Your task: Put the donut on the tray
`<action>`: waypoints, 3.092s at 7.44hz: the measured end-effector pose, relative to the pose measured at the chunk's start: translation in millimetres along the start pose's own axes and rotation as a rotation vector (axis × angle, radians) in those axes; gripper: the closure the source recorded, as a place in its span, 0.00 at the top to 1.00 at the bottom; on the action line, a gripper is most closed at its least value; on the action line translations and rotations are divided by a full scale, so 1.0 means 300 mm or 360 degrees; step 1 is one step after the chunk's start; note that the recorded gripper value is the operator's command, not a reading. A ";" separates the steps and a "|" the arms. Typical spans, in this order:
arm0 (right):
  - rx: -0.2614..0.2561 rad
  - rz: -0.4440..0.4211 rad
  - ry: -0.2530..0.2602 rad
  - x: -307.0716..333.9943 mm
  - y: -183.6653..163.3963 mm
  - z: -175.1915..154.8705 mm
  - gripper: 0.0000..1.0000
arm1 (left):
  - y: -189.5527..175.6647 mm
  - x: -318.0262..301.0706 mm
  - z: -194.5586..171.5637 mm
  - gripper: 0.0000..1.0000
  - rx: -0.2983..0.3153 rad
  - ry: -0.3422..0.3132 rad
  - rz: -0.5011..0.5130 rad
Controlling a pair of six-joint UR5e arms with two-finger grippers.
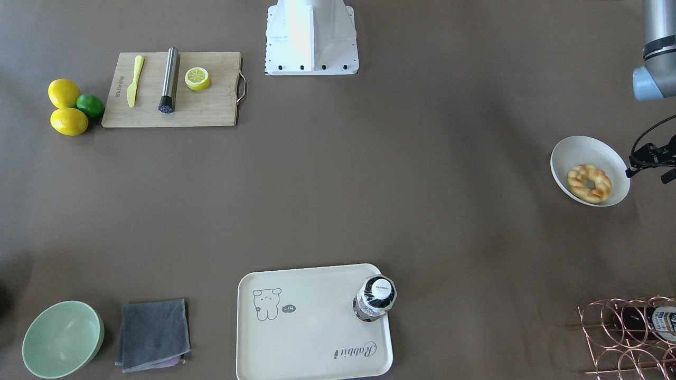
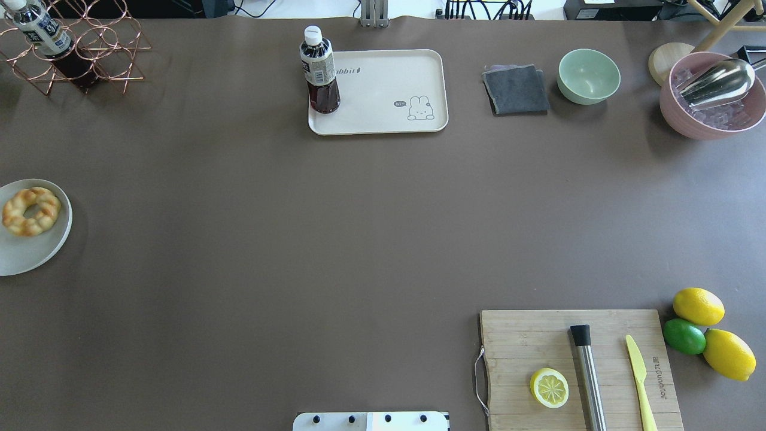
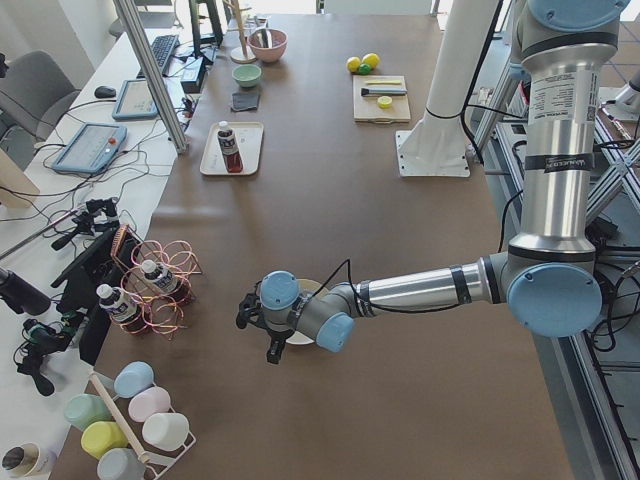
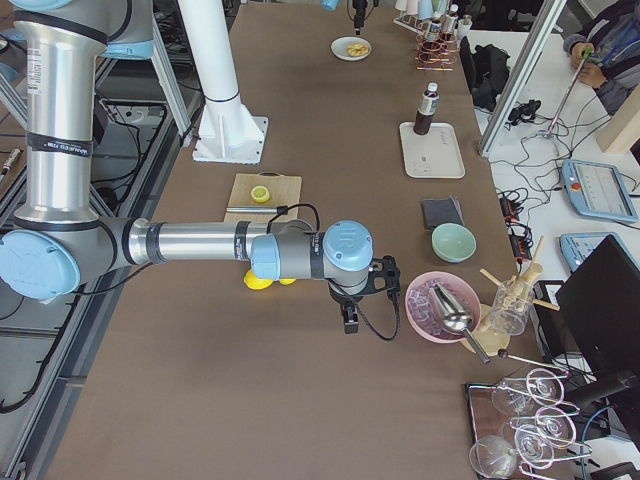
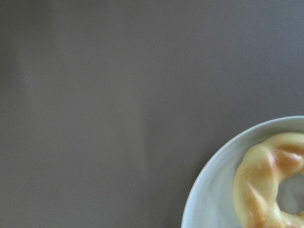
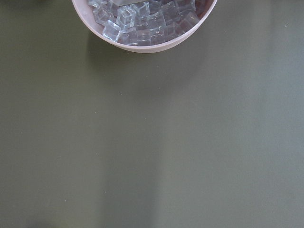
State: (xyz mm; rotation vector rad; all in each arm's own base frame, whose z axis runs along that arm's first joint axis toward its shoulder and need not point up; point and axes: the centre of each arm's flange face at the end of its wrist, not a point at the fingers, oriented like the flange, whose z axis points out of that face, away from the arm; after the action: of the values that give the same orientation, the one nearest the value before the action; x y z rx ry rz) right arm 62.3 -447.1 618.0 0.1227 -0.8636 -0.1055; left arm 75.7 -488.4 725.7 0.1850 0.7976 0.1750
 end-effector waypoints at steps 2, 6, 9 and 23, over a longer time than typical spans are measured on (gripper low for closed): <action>-0.0002 0.0002 0.0000 0.000 0.000 0.002 1.00 | 0.015 -0.009 0.023 0.82 -0.0010 0.0008 -0.0008; -0.0004 0.0006 -0.0002 0.002 0.002 0.004 1.00 | 0.026 0.003 0.056 0.77 -0.0041 0.0014 0.0005; -0.0004 0.0008 -0.0004 0.001 0.003 0.004 1.00 | 0.038 0.005 0.082 0.55 -0.0060 0.0017 0.0012; 0.0020 -0.0015 -0.0014 -0.023 -0.014 -0.019 1.00 | -0.453 0.661 -0.197 0.00 -0.0050 0.0557 -0.0569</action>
State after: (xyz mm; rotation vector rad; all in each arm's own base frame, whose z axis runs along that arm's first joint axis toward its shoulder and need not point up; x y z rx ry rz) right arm 61.9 -449.9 608.6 0.1379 -0.8724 -0.1098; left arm 180.5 -569.8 516.8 -0.0223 1.1607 -0.1220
